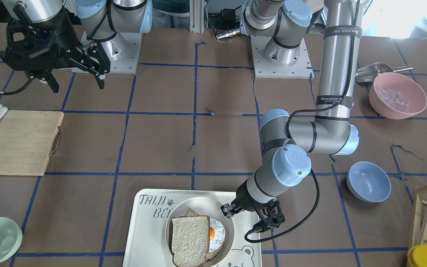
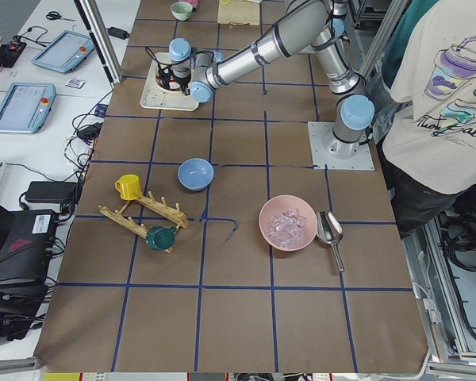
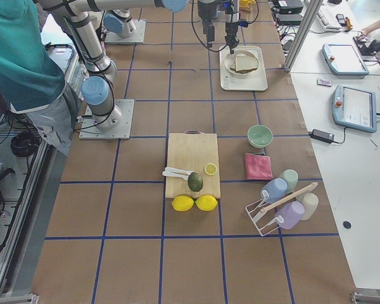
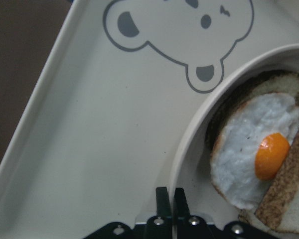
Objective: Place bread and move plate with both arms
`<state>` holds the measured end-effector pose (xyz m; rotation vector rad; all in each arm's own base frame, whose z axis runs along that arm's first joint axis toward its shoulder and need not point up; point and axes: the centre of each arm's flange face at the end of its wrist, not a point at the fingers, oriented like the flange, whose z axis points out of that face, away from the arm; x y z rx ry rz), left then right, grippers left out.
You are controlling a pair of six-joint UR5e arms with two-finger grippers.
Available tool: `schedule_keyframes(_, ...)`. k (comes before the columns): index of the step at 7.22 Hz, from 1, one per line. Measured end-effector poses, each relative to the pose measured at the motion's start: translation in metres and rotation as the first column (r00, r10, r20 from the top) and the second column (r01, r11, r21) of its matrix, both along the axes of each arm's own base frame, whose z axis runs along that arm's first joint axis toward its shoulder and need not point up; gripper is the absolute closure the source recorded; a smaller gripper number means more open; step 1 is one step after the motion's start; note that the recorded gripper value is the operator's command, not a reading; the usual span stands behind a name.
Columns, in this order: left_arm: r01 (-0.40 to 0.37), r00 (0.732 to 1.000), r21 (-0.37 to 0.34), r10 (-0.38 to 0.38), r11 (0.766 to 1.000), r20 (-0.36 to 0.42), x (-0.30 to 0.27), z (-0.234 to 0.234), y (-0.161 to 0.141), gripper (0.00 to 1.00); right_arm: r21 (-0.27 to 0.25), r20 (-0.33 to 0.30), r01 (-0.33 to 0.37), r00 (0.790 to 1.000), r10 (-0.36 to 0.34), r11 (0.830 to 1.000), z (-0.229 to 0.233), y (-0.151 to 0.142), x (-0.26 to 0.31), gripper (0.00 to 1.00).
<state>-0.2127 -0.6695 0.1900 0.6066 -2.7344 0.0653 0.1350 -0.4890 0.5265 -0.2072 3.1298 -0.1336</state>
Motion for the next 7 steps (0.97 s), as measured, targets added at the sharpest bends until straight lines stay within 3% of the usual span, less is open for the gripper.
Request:
schedule_keyframes(2,0.015,1.0,-0.02,-0.015,1.0,0.01,0.0,0.014,0.002,0.0,0.0,-0.002,0.0,1.0,0.0,1.0,0.0,0.0,0.0,0.0)
schedule_keyframes(4,0.063,0.997,-0.049,-0.061,0.997,0.038,-0.006,0.062,0.022,0.0,0.0,-0.002,0.0,1.0,0.0,1.0,0.0,0.0,0.0,0.0)
schedule_keyframes(7,0.101,0.993,-0.022,-0.099,0.995,0.066,-0.008,0.126,0.109,0.0,0.001,-0.003,-0.001,1.0,0.001,1.0,-0.001,-0.001,-0.001,0.0)
